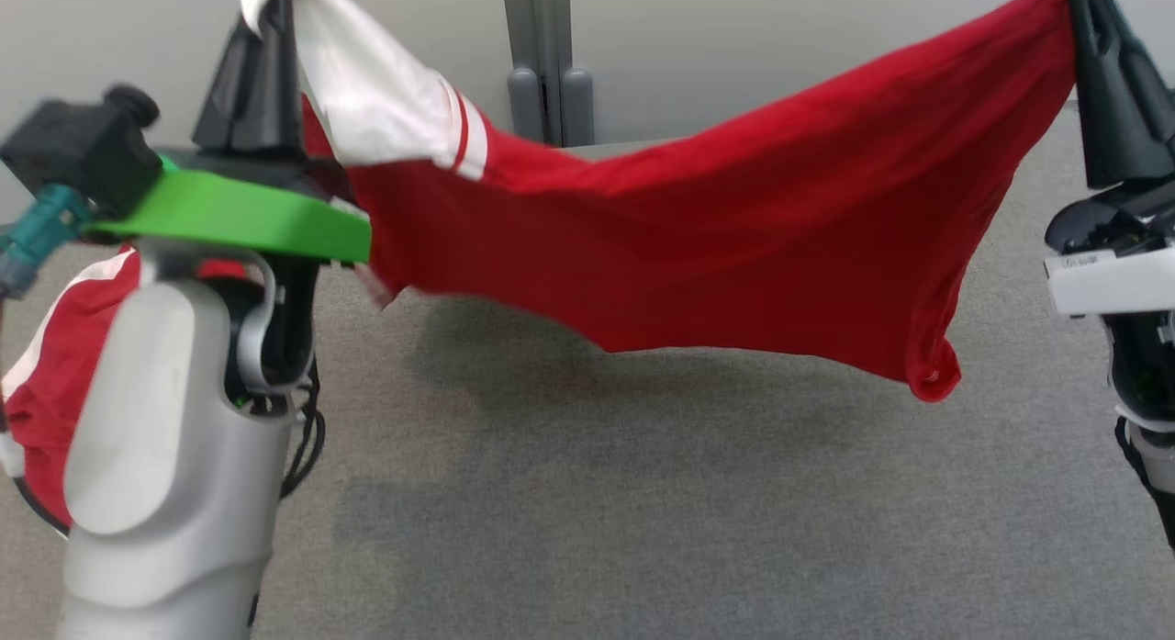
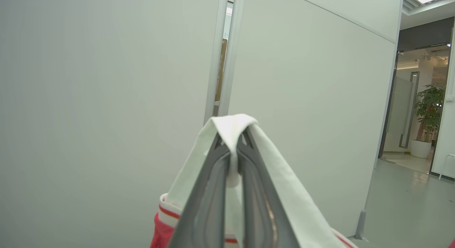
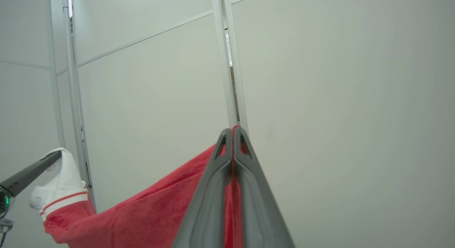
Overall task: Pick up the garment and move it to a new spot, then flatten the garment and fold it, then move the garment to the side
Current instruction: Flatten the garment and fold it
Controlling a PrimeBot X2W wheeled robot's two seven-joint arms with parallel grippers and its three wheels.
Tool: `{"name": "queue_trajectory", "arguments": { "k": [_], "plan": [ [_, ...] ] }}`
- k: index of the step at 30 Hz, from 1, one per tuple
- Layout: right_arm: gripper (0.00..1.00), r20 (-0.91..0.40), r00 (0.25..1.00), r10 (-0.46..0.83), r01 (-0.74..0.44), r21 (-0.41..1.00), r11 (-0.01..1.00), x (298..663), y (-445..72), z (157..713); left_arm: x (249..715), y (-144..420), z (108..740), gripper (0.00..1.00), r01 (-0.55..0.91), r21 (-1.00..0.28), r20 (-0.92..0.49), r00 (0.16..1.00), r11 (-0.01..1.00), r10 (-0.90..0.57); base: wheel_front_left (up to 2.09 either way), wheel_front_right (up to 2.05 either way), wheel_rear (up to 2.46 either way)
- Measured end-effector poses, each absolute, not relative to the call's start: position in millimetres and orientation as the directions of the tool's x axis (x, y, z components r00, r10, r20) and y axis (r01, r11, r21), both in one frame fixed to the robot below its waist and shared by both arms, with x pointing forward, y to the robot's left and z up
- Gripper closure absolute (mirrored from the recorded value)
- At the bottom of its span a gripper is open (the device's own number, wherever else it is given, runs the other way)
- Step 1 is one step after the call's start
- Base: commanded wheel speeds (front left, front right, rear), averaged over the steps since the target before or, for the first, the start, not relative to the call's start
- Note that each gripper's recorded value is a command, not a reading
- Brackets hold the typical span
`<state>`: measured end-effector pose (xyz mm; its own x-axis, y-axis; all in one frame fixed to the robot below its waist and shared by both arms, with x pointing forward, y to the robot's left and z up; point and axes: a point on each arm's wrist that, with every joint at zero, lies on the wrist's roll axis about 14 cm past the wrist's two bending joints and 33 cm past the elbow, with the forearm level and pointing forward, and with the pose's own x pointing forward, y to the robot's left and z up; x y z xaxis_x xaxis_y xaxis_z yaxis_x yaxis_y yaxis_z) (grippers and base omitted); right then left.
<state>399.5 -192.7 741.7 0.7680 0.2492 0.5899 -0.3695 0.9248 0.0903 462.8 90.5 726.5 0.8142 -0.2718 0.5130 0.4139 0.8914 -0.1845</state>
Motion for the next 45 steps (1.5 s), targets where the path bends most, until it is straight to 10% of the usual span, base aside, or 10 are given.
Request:
{"name": "queue_trajectory", "arguments": {
  "k": [11,19,35,45],
  "plan": [
    [1.0,0.717,0.653,0.242,-0.208,-0.137,0.968,374.9,-199.9,811.7,436.9,94.4,814.6,1.0,0.424,-0.113,0.615,0.74,0.898,-0.272,0.0,0.0,0.0],
    [1.0,0.67,0.708,0.222,-0.139,-0.176,0.975,393.4,-202.4,803.6,450.4,92.3,817.1,1.0,0.408,-0.035,0.574,0.755,0.912,-0.316,0.0,0.0,0.0],
    [1.0,0.635,0.727,0.261,-0.01,-0.37,0.929,567.9,-214.1,808.4,622.1,88.9,789.9,1.0,0.307,0.228,0.481,0.79,0.924,-0.381,0.0,0.0,0.0],
    [1.0,0.586,0.779,0.224,0.016,-0.376,0.927,669.1,-212.5,757.2,698.6,110.5,763.0,1.0,0.134,0.169,0.616,0.759,0.977,-0.21,0.0,0.0,0.0]
  ]
}}
